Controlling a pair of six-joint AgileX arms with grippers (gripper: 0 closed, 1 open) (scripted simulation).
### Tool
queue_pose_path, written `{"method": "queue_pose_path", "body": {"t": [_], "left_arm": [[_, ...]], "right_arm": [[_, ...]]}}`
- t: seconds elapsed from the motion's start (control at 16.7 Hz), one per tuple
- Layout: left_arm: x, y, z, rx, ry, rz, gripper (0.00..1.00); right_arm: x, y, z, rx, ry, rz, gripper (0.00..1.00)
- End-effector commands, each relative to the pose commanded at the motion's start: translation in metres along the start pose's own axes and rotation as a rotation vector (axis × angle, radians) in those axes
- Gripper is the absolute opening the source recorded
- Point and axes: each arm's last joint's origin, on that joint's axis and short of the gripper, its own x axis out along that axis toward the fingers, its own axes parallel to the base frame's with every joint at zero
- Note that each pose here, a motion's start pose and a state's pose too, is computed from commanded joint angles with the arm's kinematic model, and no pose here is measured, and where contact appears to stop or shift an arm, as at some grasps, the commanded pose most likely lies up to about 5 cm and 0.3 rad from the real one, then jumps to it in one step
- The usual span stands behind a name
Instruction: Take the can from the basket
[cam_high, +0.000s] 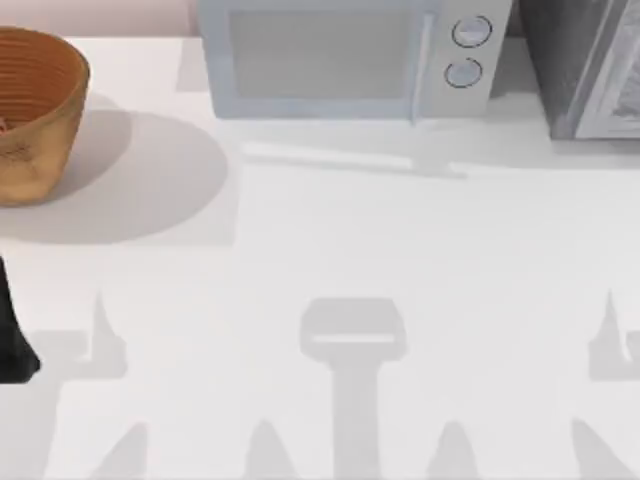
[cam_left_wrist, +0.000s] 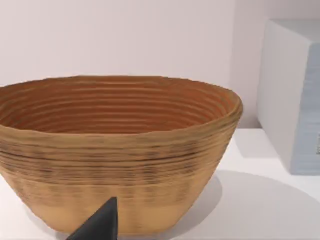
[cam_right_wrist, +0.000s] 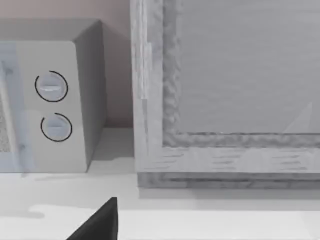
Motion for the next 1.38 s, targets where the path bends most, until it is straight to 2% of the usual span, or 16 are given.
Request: {"method": "queue_pose_path", "body": {"t": [0.18, 0.3, 0.54, 0.78, 1.08, 1.26, 1.38], "left_arm": [[0.000, 0.000, 0.002, 0.001, 0.000, 0.000, 1.00], [-0.001, 0.000, 0.014, 0.007, 0.002, -0.001, 1.00], [-0.001, 0.001, 0.065, 0.032, 0.035, -0.013, 1.00], [0.017, 0.003, 0.133, 0.061, 0.146, -0.029, 1.00], [0.086, 0.012, 0.203, 0.078, 0.408, -0.050, 1.00], [0.151, 0.022, 0.220, 0.070, 0.608, -0.066, 1.00], [0.198, 0.031, 0.217, 0.057, 0.749, -0.075, 1.00]], "right_arm": [[0.000, 0.000, 0.000, 0.000, 0.000, 0.000, 1.00], [0.000, 0.000, 0.000, 0.000, 0.000, 0.000, 1.00], [0.000, 0.000, 0.000, 0.000, 0.000, 0.000, 1.00], [0.000, 0.000, 0.000, 0.000, 0.000, 0.000, 1.00], [0.000, 0.000, 0.000, 0.000, 0.000, 0.000, 1.00], [0.000, 0.000, 0.000, 0.000, 0.000, 0.000, 1.00], [0.000, 0.000, 0.000, 0.000, 0.000, 0.000, 1.00]]}}
